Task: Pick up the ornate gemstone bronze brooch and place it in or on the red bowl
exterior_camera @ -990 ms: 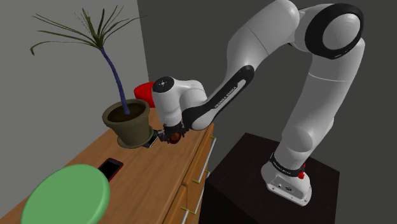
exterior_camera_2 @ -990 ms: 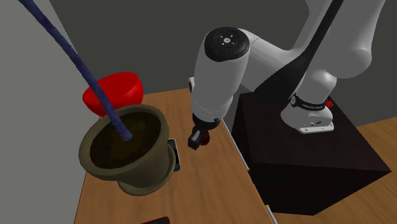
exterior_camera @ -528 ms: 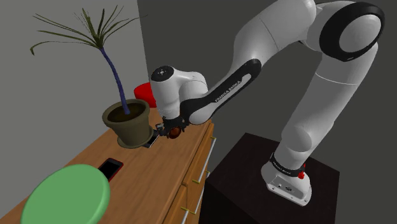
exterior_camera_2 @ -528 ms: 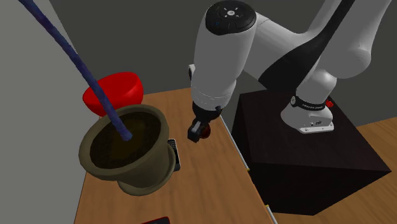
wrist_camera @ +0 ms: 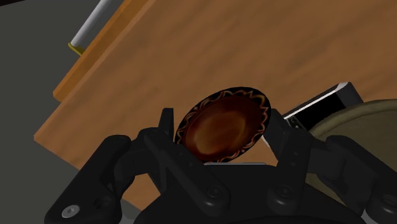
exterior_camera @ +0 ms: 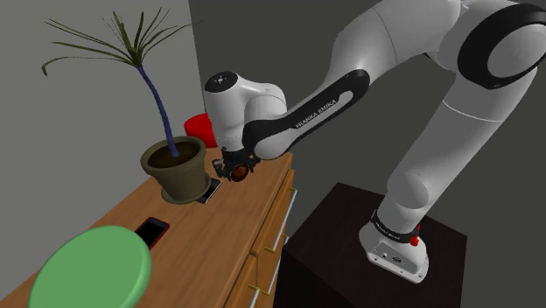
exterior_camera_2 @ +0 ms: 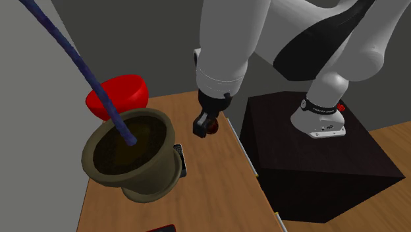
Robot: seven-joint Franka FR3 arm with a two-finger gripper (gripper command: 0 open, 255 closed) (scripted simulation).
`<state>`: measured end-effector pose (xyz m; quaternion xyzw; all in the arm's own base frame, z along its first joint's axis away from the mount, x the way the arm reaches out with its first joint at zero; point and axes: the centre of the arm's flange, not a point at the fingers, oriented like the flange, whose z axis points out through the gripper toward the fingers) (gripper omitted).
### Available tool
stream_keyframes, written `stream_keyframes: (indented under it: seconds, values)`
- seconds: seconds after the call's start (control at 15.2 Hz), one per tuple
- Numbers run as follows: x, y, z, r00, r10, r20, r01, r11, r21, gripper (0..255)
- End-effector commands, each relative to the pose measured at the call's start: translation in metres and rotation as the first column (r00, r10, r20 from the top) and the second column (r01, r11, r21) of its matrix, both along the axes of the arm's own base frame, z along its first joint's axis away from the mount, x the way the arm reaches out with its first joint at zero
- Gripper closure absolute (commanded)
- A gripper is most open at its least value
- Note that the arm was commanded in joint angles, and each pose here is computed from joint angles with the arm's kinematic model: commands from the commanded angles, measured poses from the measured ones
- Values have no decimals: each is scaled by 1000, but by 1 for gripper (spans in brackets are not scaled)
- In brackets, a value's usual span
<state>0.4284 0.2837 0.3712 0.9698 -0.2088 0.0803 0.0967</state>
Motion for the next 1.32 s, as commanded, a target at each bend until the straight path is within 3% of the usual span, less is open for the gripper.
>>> stream_keyframes:
  seconds: [0.0, 1.25]
  values:
    - [0, -1, 11, 1000, 0, -1, 0, 1000, 0, 255]
    - [0, -1, 112, 1000, 0, -1, 0, 1000, 0, 255]
